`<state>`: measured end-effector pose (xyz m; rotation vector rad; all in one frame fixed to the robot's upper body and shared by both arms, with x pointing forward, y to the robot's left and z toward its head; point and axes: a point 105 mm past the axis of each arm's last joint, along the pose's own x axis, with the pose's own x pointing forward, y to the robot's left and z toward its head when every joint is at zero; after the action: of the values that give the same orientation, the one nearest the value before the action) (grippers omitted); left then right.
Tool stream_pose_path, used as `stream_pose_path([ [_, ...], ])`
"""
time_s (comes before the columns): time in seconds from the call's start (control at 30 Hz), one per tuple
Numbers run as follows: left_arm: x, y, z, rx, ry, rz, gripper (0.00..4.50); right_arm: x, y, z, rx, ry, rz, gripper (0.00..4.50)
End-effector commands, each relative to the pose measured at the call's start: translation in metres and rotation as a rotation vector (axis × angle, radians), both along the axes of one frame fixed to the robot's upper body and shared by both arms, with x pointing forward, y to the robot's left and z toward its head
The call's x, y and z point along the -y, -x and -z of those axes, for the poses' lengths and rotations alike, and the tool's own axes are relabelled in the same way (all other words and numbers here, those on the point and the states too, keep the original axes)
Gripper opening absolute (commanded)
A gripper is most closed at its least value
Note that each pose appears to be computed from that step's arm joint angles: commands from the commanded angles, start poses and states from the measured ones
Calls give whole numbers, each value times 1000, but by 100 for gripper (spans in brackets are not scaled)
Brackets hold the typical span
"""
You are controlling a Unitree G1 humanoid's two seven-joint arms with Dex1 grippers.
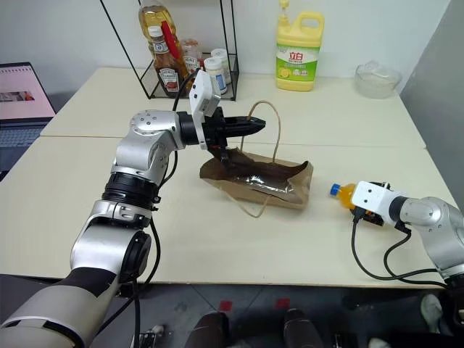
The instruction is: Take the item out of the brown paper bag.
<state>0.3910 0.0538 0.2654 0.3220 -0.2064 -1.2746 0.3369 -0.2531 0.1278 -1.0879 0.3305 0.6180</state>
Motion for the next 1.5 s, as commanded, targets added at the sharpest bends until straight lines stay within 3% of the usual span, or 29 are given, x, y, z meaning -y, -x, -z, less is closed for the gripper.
stream_pose_path([
  [0.03, 1, 5, -12, 48, 8, 17, 0, 4, -3, -6, 36, 0, 3, 345],
  [0.13, 1, 6, -12, 47, 8, 17, 0, 4, -1, -6, 29, -4, -1, 449],
  [0.33, 2, 5, -13, 45, 9, 16, 0, -3, 7, -20, 36, -9, -35, 449],
  [0.5, 1, 3, -14, 39, 17, 3, 0, -29, 29, -75, 68, -185, -82, 449],
  [0.57, 2, 2, -15, 41, 22, -5, 0, -54, 53, -99, 45, -352, -132, 449],
  [0.7, 3, -2, -14, 38, 23, -25, 0, -88, 88, -125, -3, -589, -212, 449],
  [0.83, 5, -7, -12, 32, 13, -49, 0, -105, 106, -138, 4, -691, -243, 449],
  [1.03, 7, -18, -11, 12, 11, -101, 0, -118, 108, -141, 32, -708, -228, 449],
  [1.13, 8, -20, -13, -1, 17, -107, 57, -119, 106, -140, 39, -711, -210, 450],
  [1.47, 1, -20, -20, 74, -5, -119, 364, -115, 100, -143, 73, -710, -179, 450],
  [1.5, -1, -21, -23, 87, -2, -129, 364, -114, 99, -143, 78, -711, -174, 450],
])
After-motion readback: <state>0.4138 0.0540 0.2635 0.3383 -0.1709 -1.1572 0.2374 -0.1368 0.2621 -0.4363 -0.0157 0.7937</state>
